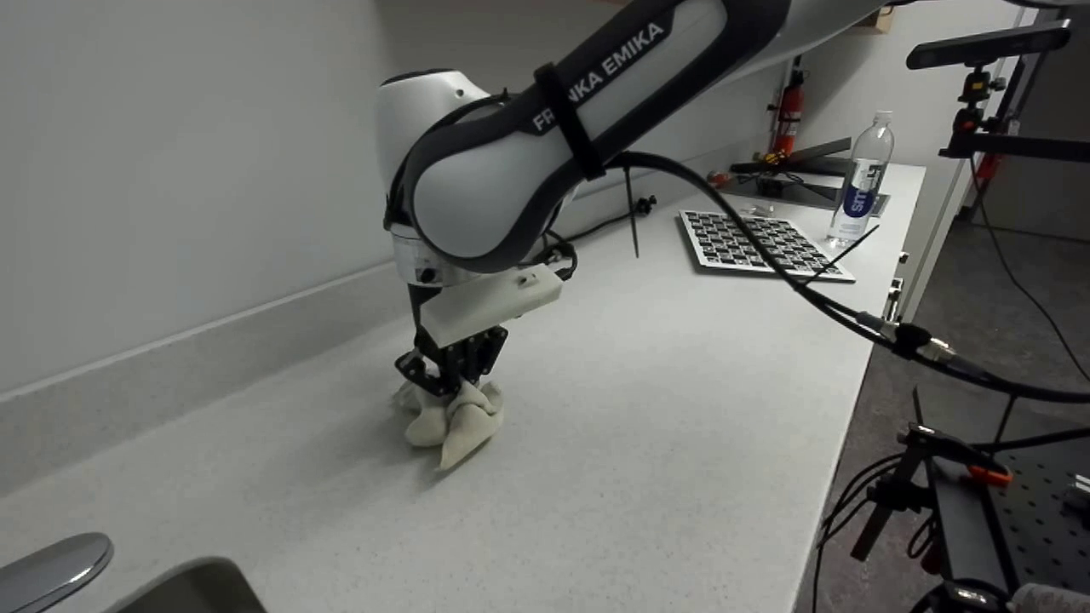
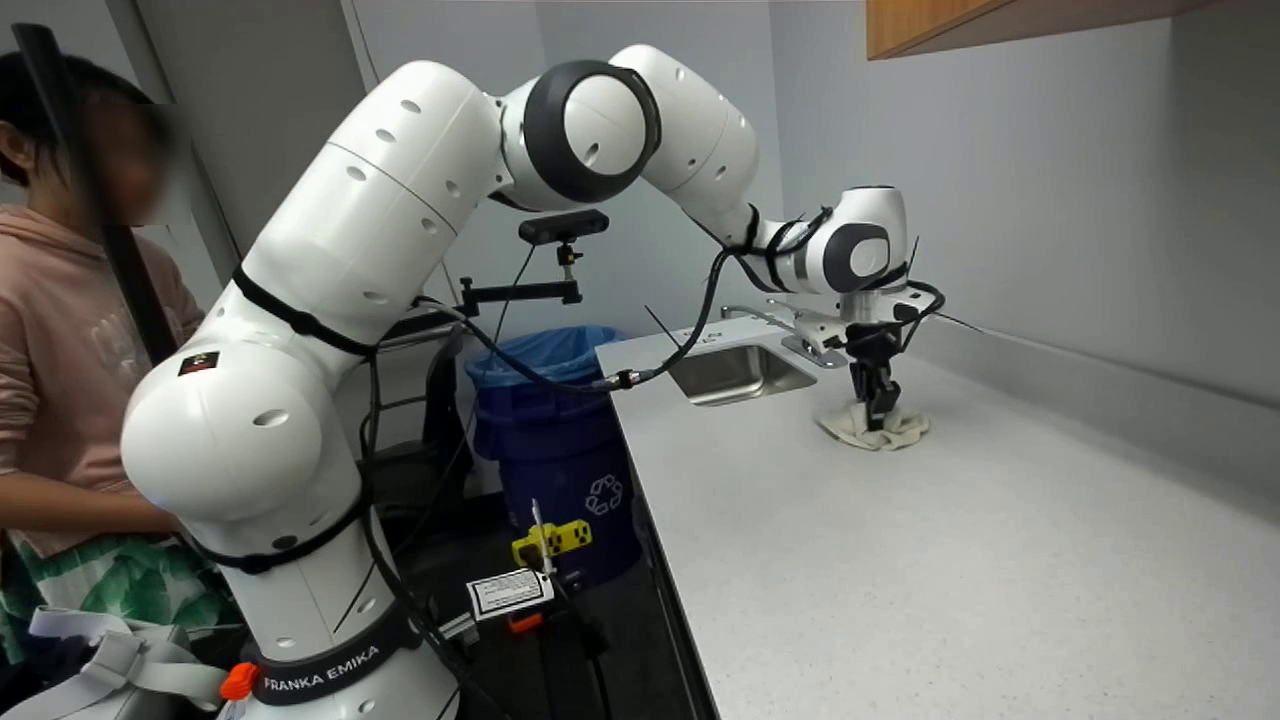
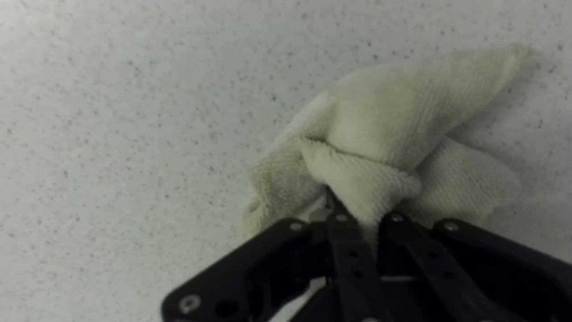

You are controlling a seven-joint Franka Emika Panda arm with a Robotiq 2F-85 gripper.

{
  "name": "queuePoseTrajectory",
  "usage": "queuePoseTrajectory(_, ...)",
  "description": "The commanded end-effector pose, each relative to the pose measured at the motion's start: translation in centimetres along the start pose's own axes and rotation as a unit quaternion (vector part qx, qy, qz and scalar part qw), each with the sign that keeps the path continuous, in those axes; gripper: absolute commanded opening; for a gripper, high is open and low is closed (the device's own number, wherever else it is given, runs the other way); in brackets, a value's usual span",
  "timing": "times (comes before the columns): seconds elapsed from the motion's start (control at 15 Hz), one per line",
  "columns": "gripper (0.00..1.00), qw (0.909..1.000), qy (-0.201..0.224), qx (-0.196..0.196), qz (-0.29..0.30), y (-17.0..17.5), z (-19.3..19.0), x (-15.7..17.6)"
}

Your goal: Use the cloth to wipe the table.

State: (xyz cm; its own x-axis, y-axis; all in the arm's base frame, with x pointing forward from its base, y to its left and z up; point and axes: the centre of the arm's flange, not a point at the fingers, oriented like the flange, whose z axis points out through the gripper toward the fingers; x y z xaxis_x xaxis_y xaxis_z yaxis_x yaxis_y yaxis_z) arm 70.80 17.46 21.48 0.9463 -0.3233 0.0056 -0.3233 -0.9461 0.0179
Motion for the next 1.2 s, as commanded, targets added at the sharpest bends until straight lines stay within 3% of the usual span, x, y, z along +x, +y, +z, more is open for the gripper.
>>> queuePoseTrajectory(0.0, 0.02, 0.9986, -0.044, -0.015, -0.024, 3.7, 2.4, -6.7)
queuePoseTrajectory(0.53, 0.02, 0.9979, -0.063, -0.009, -0.012, 6.7, 2.0, -14.2)
queuePoseTrajectory(1.13, 0.02, 0.9952, -0.069, 0.033, 0.062, 12.4, 2.7, -22.5)
